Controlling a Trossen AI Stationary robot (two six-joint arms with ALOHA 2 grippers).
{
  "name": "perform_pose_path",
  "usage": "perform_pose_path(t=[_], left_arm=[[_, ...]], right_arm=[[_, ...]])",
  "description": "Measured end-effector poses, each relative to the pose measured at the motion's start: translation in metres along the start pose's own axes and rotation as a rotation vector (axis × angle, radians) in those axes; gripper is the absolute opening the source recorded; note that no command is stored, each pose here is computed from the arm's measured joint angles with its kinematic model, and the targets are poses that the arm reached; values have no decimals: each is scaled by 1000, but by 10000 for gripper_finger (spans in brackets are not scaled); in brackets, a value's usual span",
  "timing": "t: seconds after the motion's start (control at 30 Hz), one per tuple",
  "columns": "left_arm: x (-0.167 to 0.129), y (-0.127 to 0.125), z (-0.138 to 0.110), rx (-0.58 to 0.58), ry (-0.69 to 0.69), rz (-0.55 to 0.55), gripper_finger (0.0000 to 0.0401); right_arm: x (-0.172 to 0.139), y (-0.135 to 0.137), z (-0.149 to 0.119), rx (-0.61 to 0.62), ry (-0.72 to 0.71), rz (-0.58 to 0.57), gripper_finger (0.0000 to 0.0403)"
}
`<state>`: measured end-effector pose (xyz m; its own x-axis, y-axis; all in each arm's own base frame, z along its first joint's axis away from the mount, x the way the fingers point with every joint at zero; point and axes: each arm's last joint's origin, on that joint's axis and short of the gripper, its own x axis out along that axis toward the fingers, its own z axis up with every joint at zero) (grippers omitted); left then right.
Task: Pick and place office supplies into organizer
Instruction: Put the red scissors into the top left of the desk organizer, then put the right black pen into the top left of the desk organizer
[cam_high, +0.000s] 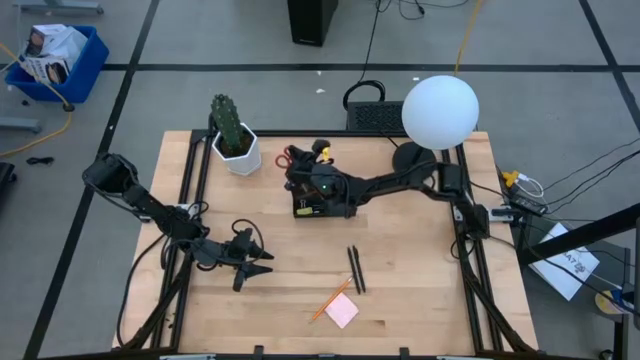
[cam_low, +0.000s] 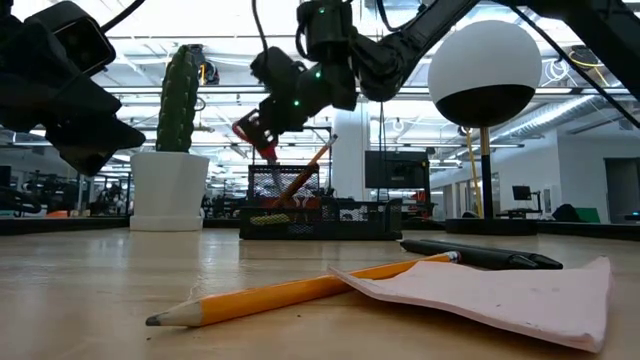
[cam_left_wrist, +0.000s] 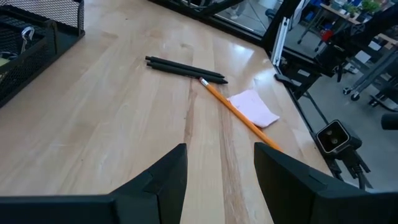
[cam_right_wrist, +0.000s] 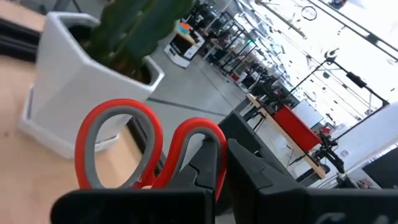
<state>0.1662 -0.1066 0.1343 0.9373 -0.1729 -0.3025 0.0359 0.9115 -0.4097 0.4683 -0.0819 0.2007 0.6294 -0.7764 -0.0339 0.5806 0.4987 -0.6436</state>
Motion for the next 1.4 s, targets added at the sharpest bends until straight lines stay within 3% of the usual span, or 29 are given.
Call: perform_pose_path(t=[0.57,0.77,1.03,1.3,1.4], left_arm=[[0,1,-2,18,18,12,189],[0,1,-2,18,12,21,189],[0,1,-1,13,9,22,189],[0,1,0,8,-3,13,189],[0,1,0,9,-2,14,189]], right_arm=[[-55,34,1,-67,-12,-79,12],[-84,51,-4,-69,-62,-53,12],[-95,60,-12,-69,-50,-26,0],[-96,60,-12,-49,-57,-25,49],[-103,58,-4,31,-93,-52,81]])
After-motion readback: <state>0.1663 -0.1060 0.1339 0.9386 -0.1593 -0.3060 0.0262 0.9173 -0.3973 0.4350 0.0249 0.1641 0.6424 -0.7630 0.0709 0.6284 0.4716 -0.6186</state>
